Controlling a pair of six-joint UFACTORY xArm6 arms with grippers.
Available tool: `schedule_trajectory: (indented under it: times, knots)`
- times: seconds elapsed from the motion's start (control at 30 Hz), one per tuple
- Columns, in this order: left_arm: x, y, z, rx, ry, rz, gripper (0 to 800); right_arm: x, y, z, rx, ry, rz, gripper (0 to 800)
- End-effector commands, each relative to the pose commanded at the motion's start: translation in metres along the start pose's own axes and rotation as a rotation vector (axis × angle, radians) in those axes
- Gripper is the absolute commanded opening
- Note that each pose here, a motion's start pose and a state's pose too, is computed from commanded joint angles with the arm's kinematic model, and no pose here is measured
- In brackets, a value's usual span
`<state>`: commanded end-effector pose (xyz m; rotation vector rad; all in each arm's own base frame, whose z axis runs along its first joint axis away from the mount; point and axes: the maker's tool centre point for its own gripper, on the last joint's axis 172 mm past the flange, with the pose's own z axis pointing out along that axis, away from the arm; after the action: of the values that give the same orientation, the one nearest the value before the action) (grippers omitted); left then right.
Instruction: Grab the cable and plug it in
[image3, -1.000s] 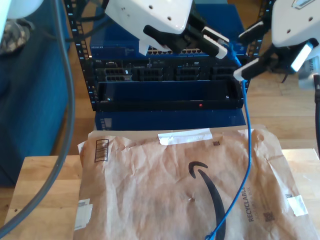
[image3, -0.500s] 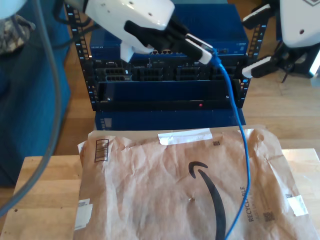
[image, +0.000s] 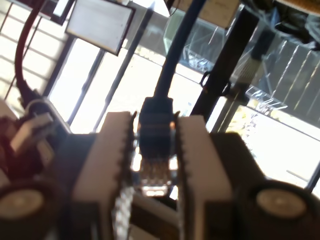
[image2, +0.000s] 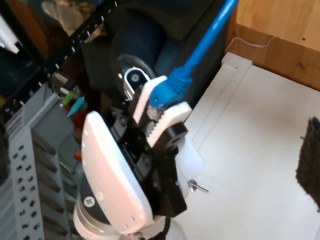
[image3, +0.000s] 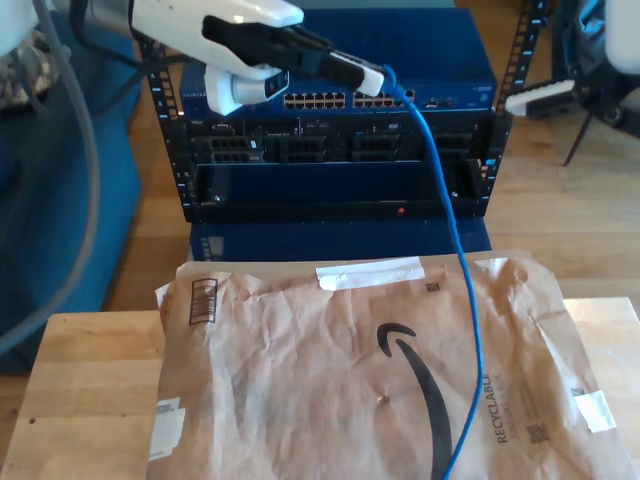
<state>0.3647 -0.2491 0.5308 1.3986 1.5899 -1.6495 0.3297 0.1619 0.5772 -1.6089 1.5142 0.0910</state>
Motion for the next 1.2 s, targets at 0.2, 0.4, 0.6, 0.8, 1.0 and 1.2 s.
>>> schedule_trajectory:
  times: [0.2,0.4,0.6,0.8,1.0,1.2]
  knots:
    - [-0.010,-0.010,-0.002,0.061,-0.054,0.005,20,-0.009,-0.019,-0.005,0.107,-0.021,-0.057,798]
    - [-0.016,-0.006,-0.022,0.120,-0.146,-0.028,20,-0.026,-0.022,0.031,0.168,-0.085,-0.136,799]
    - [-0.021,-0.013,-0.023,0.164,-0.175,-0.021,20,-0.037,-0.019,0.051,0.202,-0.116,-0.200,797]
    - [-0.026,-0.019,-0.032,0.249,-0.232,-0.058,26,-0.036,-0.012,0.062,0.239,-0.124,-0.244,794]
    - [-0.021,-0.019,-0.034,0.273,-0.228,-0.117,33,-0.040,-0.010,0.061,0.282,-0.134,-0.296,796]
    - [-0.019,-0.017,-0.035,0.279,-0.230,-0.129,33,-0.048,-0.006,0.061,0.278,-0.151,-0.310,792]
